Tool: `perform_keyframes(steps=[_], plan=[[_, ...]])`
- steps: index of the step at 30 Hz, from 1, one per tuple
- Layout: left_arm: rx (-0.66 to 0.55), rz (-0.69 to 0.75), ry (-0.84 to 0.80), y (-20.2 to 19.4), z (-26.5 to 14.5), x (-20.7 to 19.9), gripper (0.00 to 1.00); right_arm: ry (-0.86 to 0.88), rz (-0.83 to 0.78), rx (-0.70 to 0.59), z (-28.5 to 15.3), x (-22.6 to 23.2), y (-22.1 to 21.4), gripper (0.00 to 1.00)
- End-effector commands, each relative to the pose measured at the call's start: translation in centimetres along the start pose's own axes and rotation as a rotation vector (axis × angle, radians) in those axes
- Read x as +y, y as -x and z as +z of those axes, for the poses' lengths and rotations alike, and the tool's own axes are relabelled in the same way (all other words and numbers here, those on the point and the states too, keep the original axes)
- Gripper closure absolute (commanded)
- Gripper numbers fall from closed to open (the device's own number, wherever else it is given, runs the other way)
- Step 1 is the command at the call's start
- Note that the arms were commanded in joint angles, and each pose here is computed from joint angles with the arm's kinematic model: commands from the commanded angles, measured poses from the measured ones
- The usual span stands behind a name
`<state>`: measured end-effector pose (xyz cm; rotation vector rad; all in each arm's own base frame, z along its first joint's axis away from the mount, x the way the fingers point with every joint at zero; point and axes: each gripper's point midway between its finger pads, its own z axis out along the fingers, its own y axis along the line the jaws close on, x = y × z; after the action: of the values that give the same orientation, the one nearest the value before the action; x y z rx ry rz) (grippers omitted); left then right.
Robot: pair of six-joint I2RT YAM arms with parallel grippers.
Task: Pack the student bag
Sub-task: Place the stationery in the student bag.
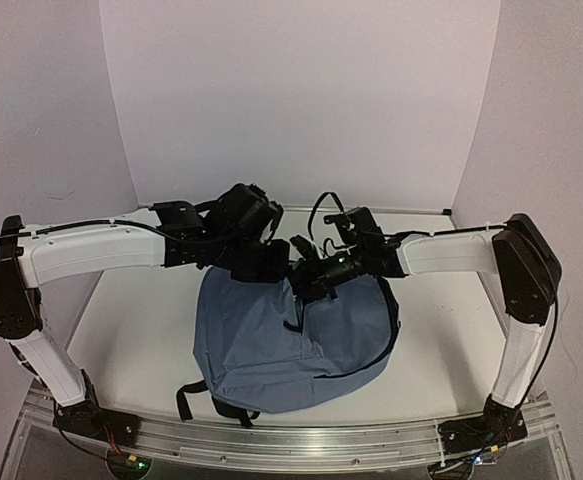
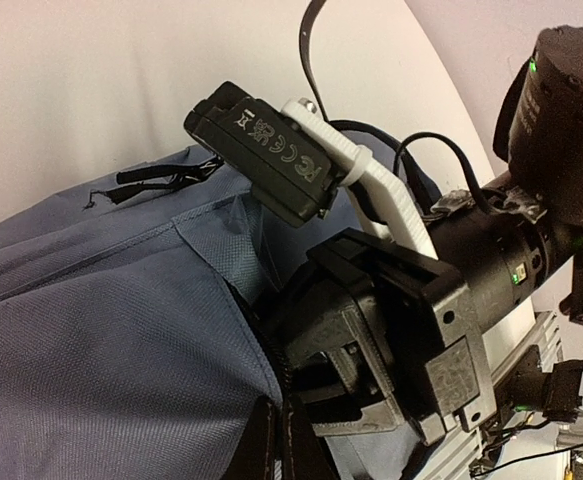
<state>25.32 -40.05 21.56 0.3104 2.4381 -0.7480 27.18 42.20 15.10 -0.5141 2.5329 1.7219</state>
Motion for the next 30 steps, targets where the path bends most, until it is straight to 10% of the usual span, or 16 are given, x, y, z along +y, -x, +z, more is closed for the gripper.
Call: perform_keyframes(steps=[1,13,30], plan=[[-0.152,-0.045,-0.177,4.4,-2.6,-4.3,1.00,0.147,-0.081,-0.088,0.7,4.3,2.2,1.00],[-0.167,-0.128,-0.106,5.0,-3.3,-0.8,1.00,0.016,-0.123,-0.127,-3.4,3.4,1.3,0.50],[-0.069,-0.118,-0.078,3.2,-0.9,-0.3,1.00,-0.265,-0.246,-0.121,-8.0,0.7,-0.4,0.59]])
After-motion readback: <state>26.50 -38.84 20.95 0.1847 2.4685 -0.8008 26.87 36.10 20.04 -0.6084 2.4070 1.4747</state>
